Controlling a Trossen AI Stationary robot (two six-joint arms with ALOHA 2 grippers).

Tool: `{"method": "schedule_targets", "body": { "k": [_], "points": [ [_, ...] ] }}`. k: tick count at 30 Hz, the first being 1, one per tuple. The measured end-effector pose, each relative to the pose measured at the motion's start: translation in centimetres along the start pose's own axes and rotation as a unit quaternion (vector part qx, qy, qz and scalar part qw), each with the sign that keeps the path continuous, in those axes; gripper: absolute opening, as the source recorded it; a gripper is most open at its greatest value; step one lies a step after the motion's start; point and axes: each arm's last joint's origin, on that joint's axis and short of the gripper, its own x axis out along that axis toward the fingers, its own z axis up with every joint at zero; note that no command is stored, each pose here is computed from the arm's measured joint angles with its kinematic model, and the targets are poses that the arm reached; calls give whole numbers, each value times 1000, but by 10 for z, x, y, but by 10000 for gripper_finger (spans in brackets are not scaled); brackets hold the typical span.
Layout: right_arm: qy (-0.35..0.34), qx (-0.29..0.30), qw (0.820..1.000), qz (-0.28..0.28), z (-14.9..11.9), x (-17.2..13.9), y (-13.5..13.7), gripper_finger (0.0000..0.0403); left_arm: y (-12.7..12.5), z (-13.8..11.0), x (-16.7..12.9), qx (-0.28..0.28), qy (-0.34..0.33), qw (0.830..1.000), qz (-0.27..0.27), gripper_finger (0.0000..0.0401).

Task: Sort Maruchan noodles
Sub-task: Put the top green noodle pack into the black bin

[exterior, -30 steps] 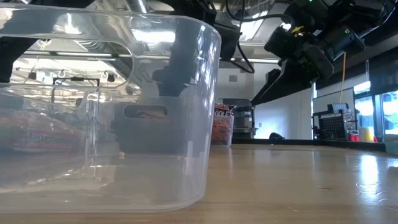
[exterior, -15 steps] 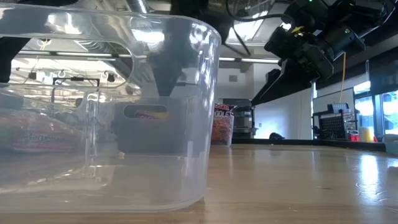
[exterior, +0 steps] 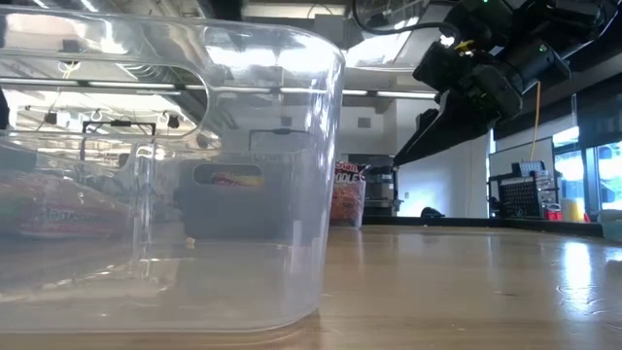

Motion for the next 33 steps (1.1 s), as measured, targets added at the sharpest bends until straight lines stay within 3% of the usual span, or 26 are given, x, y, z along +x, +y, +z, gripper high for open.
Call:
{"method": "schedule_targets", "body": {
  "k": [5, 12, 20, 26, 33],
  "points": [
    [-7, -6, 1000, 0, 1, 0, 0, 269, -7, -39, -12, -30, -90, 995, -11, 192],
    [-8, 10, 1000, 0, 1, 0, 0, 269, -27, -83, 13, -31, -136, 989, -39, 192],
    [-20, 64, 998, 18, 4, 0, 5, 269, -60, -100, 37, -41, -117, 990, -61, 192],
    [-26, 36, 997, 56, 5, -1, 34, 269, -95, -116, 42, -29, -156, 984, -82, 192],
    [-33, 22, 998, 46, 4, -5, 58, 269, -119, -140, 63, -19, -184, 978, -93, 192]
  ]
}}
